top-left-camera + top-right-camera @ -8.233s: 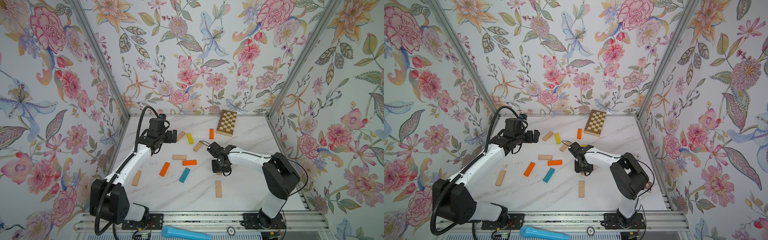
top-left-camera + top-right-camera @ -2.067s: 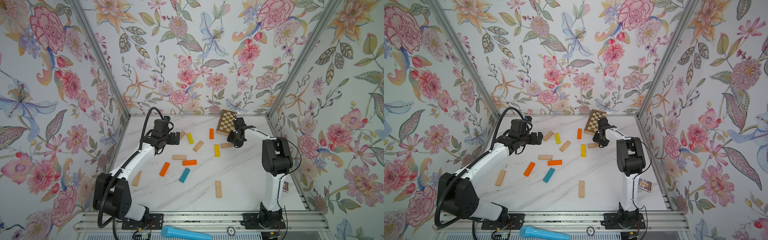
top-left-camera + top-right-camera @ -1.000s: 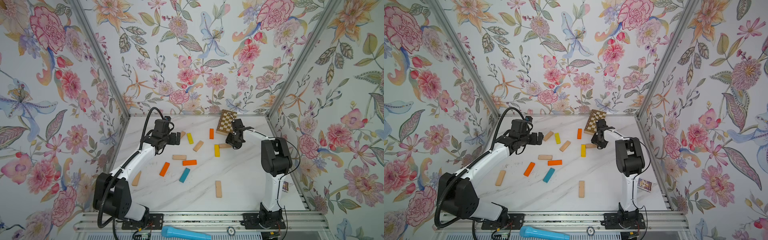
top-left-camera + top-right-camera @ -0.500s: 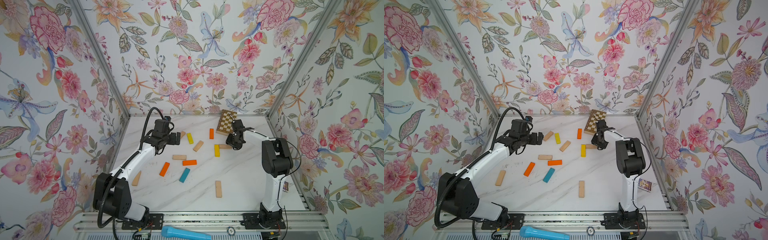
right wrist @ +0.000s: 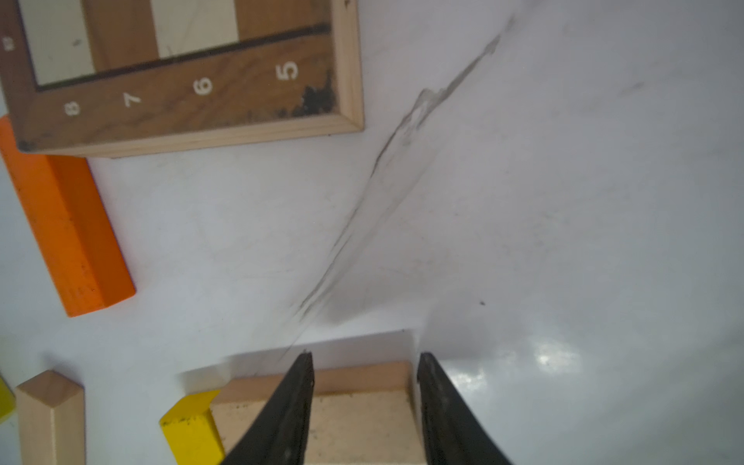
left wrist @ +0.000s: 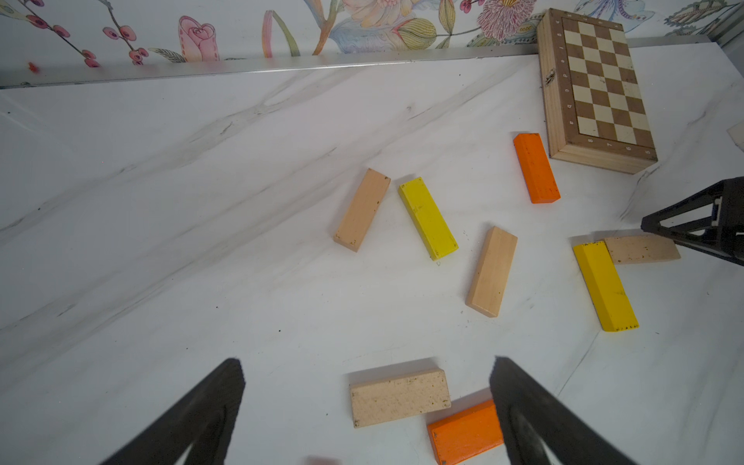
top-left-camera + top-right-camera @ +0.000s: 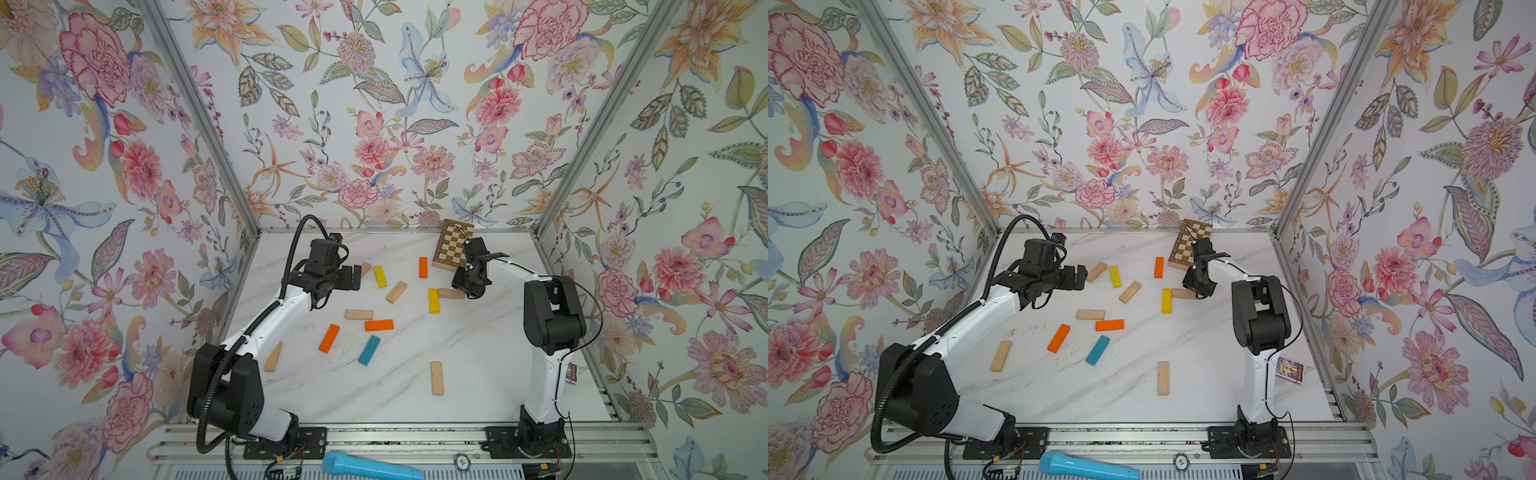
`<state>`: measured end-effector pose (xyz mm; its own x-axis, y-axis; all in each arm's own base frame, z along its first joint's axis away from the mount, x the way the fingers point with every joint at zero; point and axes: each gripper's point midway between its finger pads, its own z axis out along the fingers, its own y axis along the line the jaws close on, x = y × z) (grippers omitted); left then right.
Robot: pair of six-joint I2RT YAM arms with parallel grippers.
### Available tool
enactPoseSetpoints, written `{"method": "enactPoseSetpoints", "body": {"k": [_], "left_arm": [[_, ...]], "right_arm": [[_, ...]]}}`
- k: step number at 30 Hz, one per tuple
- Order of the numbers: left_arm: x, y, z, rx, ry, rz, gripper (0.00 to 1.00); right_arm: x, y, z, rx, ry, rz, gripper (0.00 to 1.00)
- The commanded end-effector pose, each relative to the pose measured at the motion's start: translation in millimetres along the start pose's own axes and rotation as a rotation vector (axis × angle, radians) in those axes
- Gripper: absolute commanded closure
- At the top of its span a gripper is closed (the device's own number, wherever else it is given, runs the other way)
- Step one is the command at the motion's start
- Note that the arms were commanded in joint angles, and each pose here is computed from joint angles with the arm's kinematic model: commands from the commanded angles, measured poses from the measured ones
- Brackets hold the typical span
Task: Assemble the number 6 with building blocks
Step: Assemble the building block at the center of the board.
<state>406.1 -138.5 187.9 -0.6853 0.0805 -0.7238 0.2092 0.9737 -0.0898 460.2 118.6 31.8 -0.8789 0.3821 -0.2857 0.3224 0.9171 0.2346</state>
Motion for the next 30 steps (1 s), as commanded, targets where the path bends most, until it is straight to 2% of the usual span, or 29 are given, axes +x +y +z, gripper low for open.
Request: {"method": "enactPoseSetpoints", "body": {"k": [1, 18, 25, 30], "left_arm": [[0, -3, 3, -0.003, 0.005, 0.016, 0.01], [0, -3, 4, -0.002, 0.008, 0.017, 0.01], [1, -4, 6, 0.000, 0.011, 0.012, 0.01], [6, -15, 11, 0.013, 0.027, 0.011, 0.04]], "right_arm": [[1, 6, -2, 0.001, 0.010, -0.037, 0.55], [-8, 14, -1, -0.013, -0.004, -0.051, 0.55], [-19, 10, -12, -0.004, -0.043, -0.060, 0.55], [-10, 5, -26, -0.011, -0.048, -0.075, 0.55]]}}
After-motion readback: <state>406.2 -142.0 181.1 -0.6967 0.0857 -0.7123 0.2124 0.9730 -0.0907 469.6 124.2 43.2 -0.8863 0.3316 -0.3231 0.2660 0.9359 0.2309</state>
